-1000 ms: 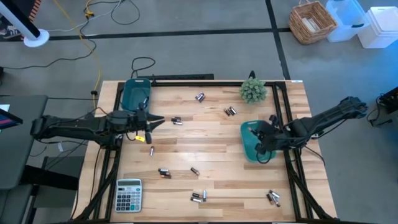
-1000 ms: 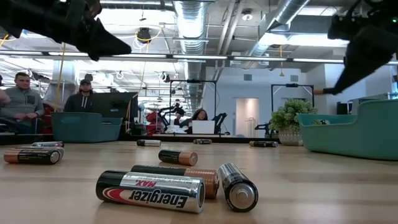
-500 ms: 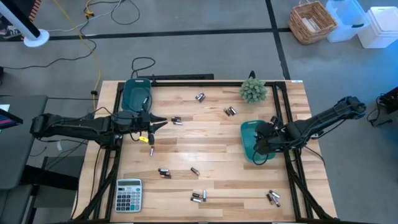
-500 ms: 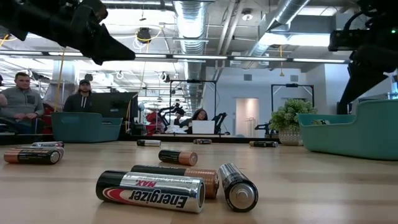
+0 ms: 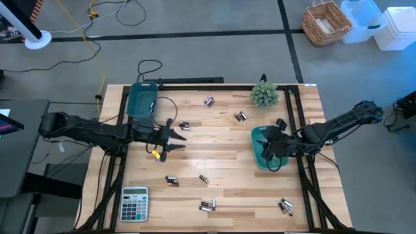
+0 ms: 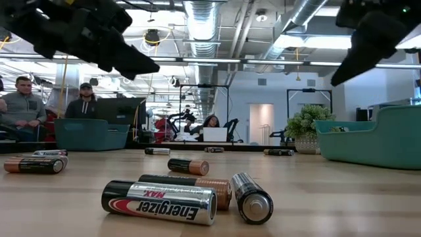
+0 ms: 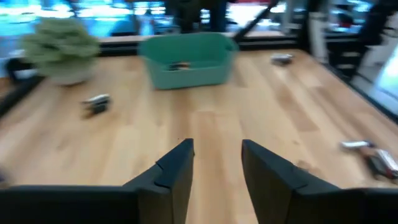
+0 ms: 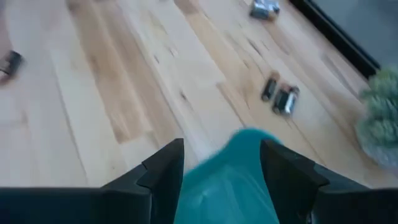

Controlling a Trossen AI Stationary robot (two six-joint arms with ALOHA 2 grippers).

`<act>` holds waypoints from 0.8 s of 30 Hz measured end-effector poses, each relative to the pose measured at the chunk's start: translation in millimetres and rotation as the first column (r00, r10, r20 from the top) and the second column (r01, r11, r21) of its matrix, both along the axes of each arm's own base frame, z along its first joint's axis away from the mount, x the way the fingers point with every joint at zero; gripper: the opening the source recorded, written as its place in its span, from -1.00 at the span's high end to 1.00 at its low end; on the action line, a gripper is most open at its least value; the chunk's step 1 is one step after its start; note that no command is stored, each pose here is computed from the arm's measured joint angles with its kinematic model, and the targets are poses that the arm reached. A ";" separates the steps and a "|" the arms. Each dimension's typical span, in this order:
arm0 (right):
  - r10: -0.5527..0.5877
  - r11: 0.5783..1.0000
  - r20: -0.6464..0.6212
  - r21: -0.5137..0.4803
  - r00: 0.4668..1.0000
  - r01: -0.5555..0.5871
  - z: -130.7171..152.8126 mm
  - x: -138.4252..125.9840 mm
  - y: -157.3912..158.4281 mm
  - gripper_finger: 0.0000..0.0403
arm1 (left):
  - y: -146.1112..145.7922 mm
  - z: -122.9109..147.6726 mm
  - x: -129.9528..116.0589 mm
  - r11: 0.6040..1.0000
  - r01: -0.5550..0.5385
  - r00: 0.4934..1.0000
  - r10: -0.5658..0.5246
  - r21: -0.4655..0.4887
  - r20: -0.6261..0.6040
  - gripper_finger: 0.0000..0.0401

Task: Sort batteries
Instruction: Put the black-silver battery into the blue bin

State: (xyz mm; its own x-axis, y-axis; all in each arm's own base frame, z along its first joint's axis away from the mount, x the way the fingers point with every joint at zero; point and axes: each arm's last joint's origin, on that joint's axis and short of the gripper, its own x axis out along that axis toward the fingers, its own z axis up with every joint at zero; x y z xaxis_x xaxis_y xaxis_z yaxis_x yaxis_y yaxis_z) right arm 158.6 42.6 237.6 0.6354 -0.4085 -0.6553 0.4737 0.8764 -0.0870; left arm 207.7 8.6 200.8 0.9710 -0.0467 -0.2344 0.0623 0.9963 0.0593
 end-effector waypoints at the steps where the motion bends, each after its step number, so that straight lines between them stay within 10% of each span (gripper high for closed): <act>1: 0.011 1.000 0.011 -0.004 1.000 -0.011 1.0 1.4 0.5 -0.11 | -0.6 -2.8 3.5 1.000 0.027 1.000 -0.027 -0.005 -0.003 0.31; 24: 0.348 0.930 0.434 -0.273 0.831 -0.247 55.0 32.2 24.4 -0.11 | -47.9 -51.2 92.4 0.927 0.363 0.890 -0.374 -0.088 -0.261 0.21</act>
